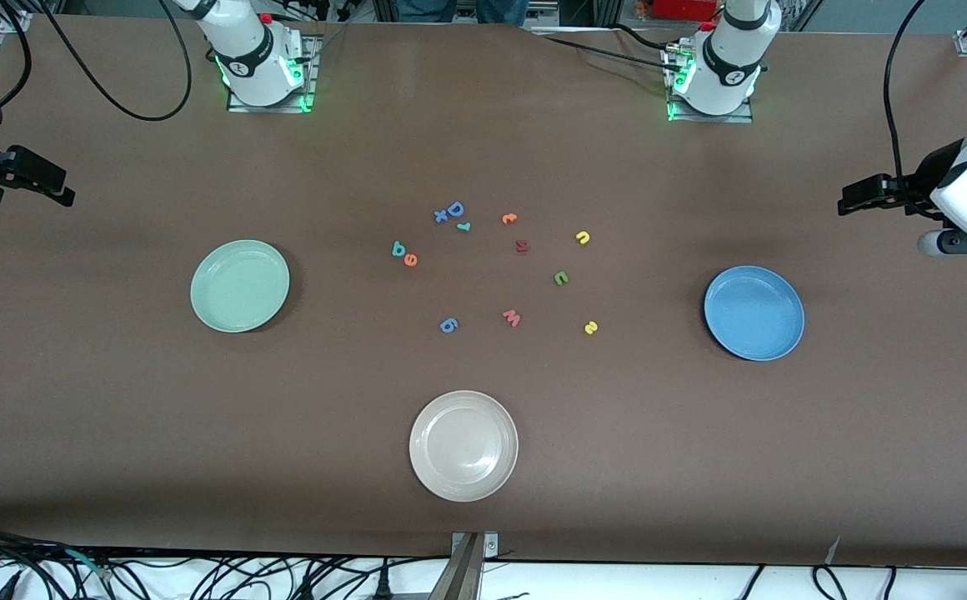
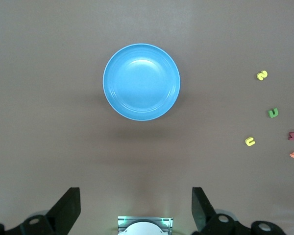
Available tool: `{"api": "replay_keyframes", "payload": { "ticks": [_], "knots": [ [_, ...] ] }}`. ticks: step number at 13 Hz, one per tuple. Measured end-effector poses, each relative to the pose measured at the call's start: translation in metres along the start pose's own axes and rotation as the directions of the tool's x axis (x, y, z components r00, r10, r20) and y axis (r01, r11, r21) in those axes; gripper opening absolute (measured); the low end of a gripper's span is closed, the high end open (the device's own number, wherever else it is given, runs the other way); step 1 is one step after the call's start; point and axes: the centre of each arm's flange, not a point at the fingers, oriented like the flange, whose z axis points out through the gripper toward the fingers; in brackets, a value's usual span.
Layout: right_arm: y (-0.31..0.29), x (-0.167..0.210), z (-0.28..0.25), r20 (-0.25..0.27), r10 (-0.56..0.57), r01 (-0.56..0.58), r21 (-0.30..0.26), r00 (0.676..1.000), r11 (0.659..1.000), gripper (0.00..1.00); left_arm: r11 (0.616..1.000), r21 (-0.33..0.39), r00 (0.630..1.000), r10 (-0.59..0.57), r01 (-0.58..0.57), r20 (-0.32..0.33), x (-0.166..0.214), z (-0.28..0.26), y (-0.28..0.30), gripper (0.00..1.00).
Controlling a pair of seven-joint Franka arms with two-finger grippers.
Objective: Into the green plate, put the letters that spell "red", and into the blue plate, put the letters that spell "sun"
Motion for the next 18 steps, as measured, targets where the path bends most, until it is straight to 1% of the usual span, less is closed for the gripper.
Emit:
{"api": "replay_keyframes", "payload": {
  "ticks": [3, 7, 18],
  "knots": [
    [0.0000, 0.0014, 0.0005, -0.006, -0.001, 0.001, 0.000, 1.000, 1.000, 1.00, 1.000, 0.000, 1.000, 0.000, 0.000, 0.000, 0.0000, 0.0000, 0.0000, 1.00],
    [0.0012, 0.0052, 0.0071, 0.004, -0.005, 0.006, -0.001, 1.000, 1.000, 1.00, 1.000, 0.000, 1.000, 0.000, 0.000, 0.000, 0.0000, 0.0000, 0.0000, 1.00],
    [0.0006, 0.0056, 0.0077, 0.004, -0.008, 0.008, -0.001, 1.000, 1.000, 1.00, 1.000, 0.000, 1.000, 0.000, 0.000, 0.000, 0.0000, 0.0000, 0.0000, 1.00]
  ]
}}
